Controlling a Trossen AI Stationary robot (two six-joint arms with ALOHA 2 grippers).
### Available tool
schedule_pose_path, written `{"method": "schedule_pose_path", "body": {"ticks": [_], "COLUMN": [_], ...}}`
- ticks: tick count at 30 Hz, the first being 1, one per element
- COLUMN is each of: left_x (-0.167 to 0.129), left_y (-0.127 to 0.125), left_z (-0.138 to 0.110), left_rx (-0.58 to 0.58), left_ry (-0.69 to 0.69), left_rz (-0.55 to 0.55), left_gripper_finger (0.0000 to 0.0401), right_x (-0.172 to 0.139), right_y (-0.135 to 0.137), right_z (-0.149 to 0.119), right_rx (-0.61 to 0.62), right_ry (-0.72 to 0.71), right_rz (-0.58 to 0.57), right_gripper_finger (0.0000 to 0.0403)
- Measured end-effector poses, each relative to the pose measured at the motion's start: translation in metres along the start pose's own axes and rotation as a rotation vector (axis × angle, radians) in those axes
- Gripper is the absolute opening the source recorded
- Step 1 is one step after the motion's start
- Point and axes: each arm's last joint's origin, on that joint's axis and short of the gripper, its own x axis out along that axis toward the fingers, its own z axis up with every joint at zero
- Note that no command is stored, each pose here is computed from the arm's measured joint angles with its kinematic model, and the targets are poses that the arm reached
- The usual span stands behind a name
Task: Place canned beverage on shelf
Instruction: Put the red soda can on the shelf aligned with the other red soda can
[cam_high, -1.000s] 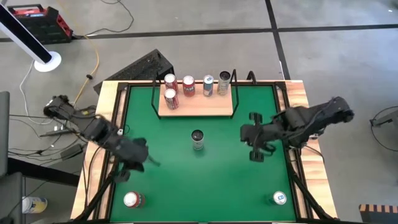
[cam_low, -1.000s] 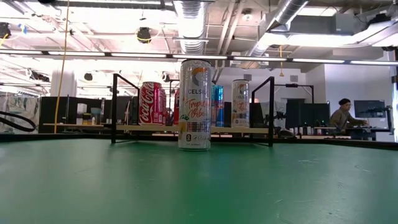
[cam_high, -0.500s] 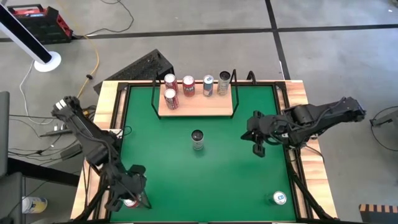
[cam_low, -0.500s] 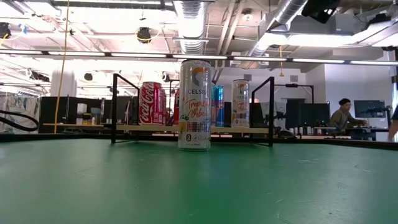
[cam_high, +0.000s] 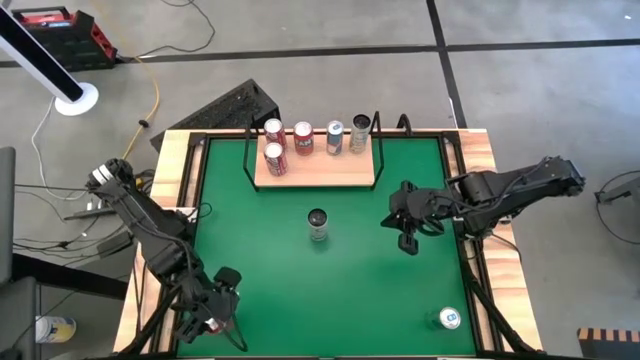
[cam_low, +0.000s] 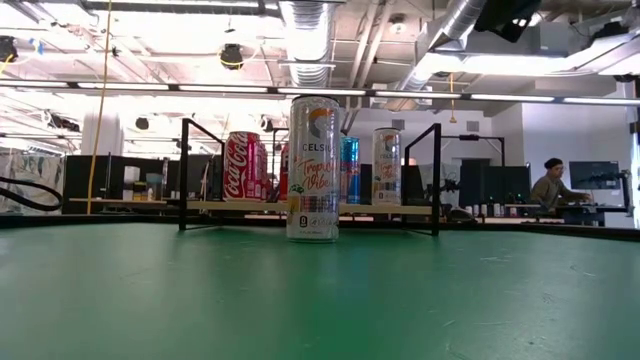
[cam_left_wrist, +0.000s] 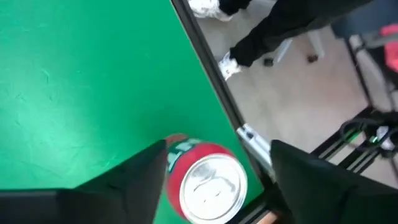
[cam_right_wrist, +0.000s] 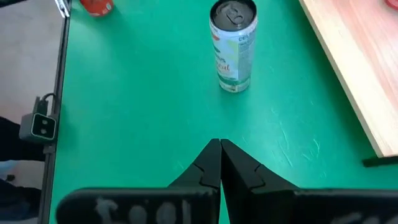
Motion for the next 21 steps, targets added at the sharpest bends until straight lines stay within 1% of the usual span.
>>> {"method": "schedule_pose_path", "body": {"ticks": [4, 8, 13, 15, 19, 21], "left_x": [0.003, 0.015, 0.023, 0.026, 0.034, 0.041], "left_y": [0.0, -0.003, -0.004, -0.005, -0.004, -0.004], "left_z": [-0.008, -0.022, -0.032, -0.036, -0.042, -0.042], "left_rx": [0.04, 0.068, 0.09, 0.12, 0.166, 0.19], "left_ry": [0.044, 0.099, 0.137, 0.143, 0.156, 0.173], "left_rz": [0.014, 0.017, 0.022, 0.029, 0.082, 0.088], "left_gripper_finger": [0.0318, 0.0346, 0.0353, 0.0354, 0.0354, 0.0354], "right_x": [0.001, 0.001, 0.001, 0.001, 0.0, 0.0], "right_y": [0.002, 0.003, 0.003, 0.003, 0.004, 0.004], "right_z": [0.0, 0.001, 0.002, 0.002, 0.003, 0.003], "right_rx": [-0.002, -0.002, 0.0, 0.0, 0.001, 0.001], "right_ry": [0.001, -0.011, -0.025, -0.025, -0.032, -0.033], "right_rz": [0.005, 0.013, 0.018, 0.018, 0.021, 0.021], "right_gripper_finger": [0.0028, 0.0026, 0.0027, 0.0028, 0.0027, 0.0027]}}
